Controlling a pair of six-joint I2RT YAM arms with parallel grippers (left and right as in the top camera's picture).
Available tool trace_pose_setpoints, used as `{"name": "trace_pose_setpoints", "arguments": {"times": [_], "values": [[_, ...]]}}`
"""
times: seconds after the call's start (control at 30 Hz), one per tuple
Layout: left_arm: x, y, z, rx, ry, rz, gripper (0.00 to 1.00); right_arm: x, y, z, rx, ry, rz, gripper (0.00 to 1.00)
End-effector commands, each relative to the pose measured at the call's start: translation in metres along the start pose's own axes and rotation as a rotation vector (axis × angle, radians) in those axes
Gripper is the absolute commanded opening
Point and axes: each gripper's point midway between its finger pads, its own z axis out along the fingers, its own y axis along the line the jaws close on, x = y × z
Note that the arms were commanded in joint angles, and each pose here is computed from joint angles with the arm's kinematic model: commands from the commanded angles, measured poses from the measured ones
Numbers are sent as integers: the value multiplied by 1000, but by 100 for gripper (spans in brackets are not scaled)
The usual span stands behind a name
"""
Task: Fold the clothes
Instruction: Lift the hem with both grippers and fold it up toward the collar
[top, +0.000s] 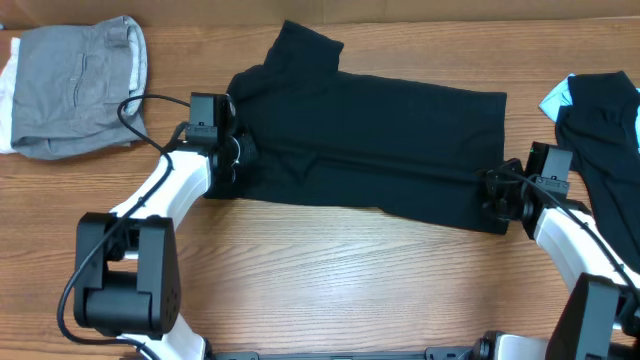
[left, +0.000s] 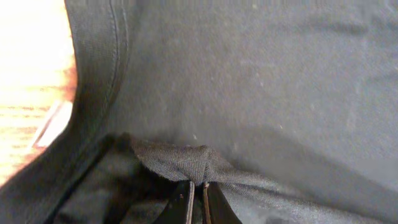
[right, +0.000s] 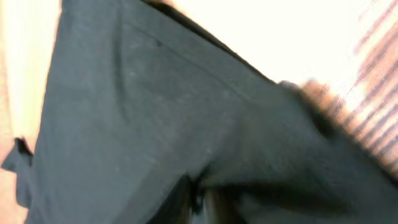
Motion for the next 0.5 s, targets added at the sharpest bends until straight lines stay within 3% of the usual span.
{"name": "trace_pose_setpoints", "arguments": {"times": [0.0,0.03,0.1,0.13,0.33,0.43,0.47], "values": [[-15,8,6,-55,-58,18,22,-11,6,0,-6,-41,-96,55],[-19,7,5,-53,-75,27,34,-12,8,0,-13,-45,-124,76],[-29,2,4,-39,-113,63,62,-14,13,-1,-23,-48,-163,98],[-38,-2,0,-33,-133,86,76,-16,18,-4,-29,-44,-186,100],[-86,-23,-34,-33,-178,137,100,-42,51,-42,12,-30,-221,100],[-123,-44,-63,-18,-247,204,100,-59,85,-72,-14,-57,-318,100],[-134,-52,-72,-6,-274,225,95,-64,94,-80,-25,-69,-344,100]]}}
